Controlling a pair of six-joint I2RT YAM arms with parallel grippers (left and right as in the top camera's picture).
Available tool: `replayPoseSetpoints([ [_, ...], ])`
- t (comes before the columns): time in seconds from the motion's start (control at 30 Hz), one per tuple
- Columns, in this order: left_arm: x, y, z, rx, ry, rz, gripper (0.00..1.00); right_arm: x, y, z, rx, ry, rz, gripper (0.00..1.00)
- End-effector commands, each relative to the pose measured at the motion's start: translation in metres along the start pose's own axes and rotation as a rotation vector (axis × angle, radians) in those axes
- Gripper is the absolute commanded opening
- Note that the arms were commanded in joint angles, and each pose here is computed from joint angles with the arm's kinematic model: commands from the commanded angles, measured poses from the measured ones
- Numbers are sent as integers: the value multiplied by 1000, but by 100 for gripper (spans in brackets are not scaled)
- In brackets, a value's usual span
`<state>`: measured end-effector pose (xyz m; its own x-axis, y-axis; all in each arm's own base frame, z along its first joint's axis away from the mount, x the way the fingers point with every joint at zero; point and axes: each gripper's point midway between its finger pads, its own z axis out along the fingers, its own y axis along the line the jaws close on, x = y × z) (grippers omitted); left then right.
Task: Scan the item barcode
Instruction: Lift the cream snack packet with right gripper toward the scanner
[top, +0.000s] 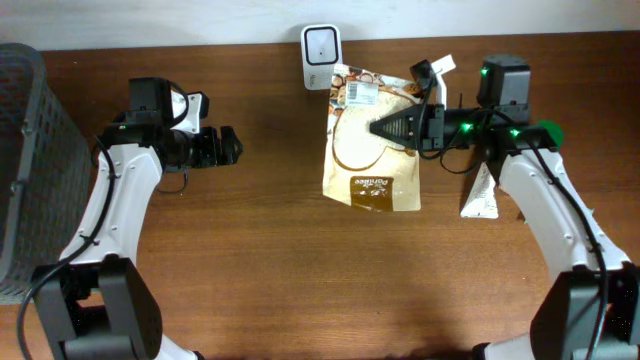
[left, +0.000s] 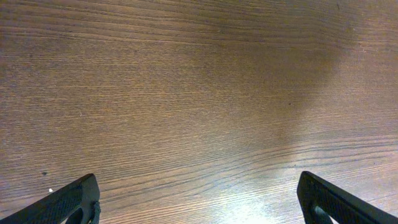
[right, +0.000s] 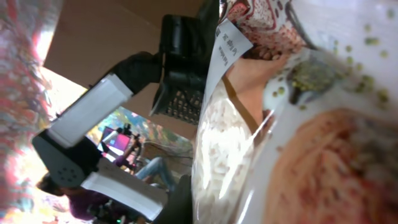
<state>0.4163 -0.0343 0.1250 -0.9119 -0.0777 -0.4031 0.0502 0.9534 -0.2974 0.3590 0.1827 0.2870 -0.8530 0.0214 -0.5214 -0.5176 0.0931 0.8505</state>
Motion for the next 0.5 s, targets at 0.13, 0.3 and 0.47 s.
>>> replayPoseSetpoints([
  [0.13,1,2,1,-7,4,9,99,-26,18,6,59,-72,15,4],
  [0.3,1,2,1,-7,4,9,99,-55,-8,28,203,-204,-84,4],
  [0.47,1,2,1,-6,4,9,99,-89,-57,29,634,-392,-352,4],
])
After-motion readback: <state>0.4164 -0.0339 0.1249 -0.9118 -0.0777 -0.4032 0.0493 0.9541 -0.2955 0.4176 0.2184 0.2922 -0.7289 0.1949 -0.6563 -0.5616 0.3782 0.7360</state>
